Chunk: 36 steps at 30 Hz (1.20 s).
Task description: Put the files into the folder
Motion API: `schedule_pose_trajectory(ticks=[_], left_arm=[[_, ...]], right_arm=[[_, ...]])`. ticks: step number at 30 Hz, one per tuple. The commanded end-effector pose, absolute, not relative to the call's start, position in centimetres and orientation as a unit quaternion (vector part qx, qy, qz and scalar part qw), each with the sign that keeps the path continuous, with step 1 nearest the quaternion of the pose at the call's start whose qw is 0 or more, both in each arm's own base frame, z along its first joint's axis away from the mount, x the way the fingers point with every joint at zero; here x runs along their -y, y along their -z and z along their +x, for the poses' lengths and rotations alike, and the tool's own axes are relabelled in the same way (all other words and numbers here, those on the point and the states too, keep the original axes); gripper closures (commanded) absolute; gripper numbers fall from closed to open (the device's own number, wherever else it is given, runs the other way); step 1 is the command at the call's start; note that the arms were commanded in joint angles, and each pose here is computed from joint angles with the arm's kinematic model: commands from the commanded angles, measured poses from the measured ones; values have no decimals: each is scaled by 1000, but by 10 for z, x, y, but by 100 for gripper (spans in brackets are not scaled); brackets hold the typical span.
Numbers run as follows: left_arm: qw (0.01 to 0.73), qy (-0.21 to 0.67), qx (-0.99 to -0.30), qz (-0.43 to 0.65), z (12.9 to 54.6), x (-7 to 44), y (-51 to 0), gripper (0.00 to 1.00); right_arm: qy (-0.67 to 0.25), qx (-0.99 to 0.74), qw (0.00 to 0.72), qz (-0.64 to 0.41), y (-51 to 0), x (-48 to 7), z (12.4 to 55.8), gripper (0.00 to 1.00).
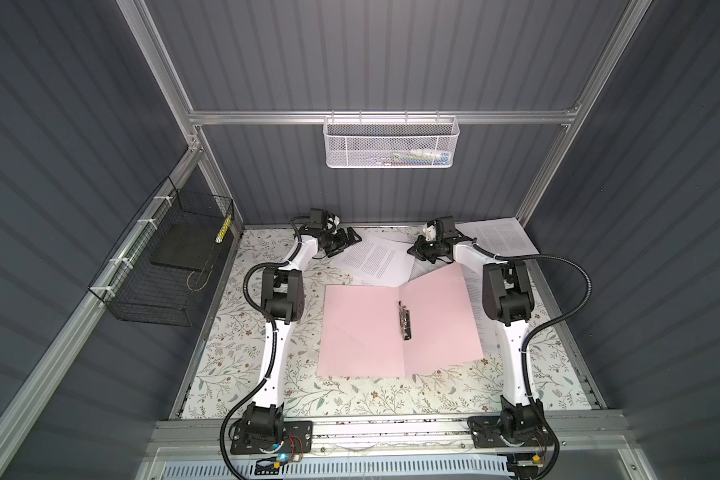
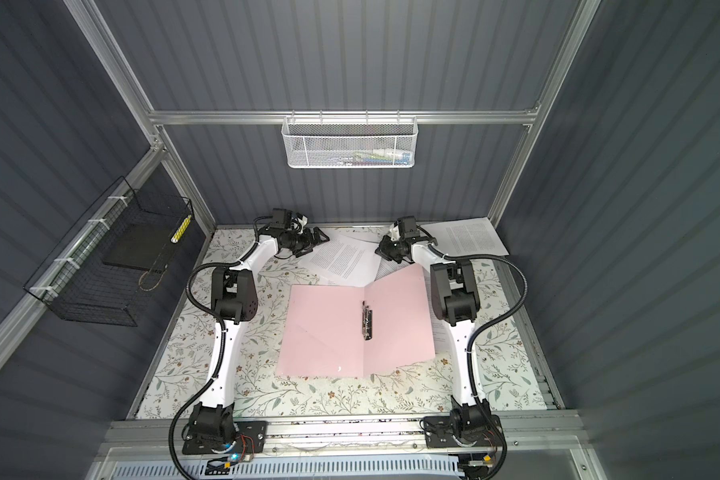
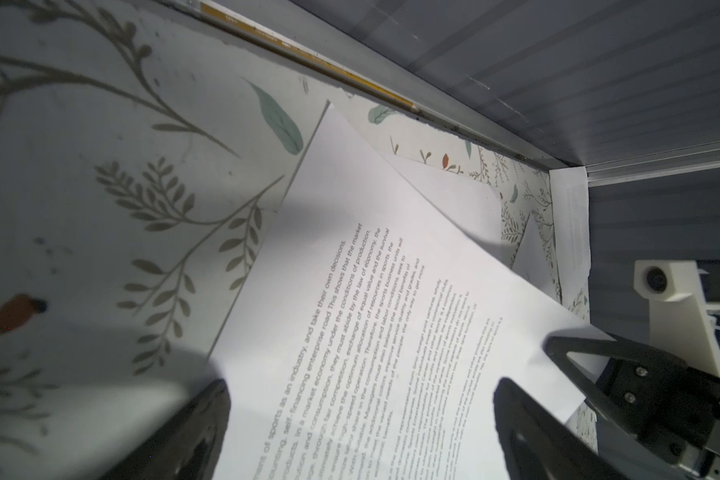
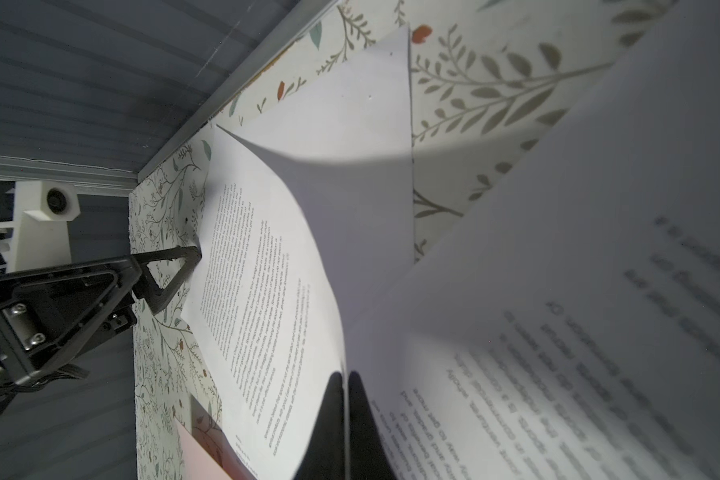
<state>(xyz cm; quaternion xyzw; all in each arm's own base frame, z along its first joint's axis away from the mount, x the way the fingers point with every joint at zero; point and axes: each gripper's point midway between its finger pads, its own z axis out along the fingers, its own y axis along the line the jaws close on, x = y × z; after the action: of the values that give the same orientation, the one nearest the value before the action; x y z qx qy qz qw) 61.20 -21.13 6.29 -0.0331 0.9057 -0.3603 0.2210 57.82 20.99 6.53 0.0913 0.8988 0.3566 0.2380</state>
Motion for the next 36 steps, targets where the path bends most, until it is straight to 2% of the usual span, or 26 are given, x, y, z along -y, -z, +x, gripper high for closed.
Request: schedule_pose_trajectory(ticks=[1,6,11,19,26,32,36], left_arm=[[134,324,-932,-87,573,188,-44,0],[188,279,-937,-96,562,158,-101,0],[207,231,-942,-128,520,118,-129,0],[158,256,-945,-126,425,107,-138,0],[79,219,-965,-118,339,95,-96,0],[61,239,-961,-125,311,100,-81,0],[66,236,-961,-126,297,98,-81,0]], right_arm=[[-365,-870,319,88,-141,-195,593,100],[-361,-845,380,107,-201,-175,599,100],[-369,-825,414,110,-252,-167,589,100],[-422,-791,428,116,-308,-189,522,100],[-489,-772,375,156,-292,-211,444,100],[-437,-773,416,197,-278,-229,382,100],[-391,-778,418,258,-228,-210,347,100]])
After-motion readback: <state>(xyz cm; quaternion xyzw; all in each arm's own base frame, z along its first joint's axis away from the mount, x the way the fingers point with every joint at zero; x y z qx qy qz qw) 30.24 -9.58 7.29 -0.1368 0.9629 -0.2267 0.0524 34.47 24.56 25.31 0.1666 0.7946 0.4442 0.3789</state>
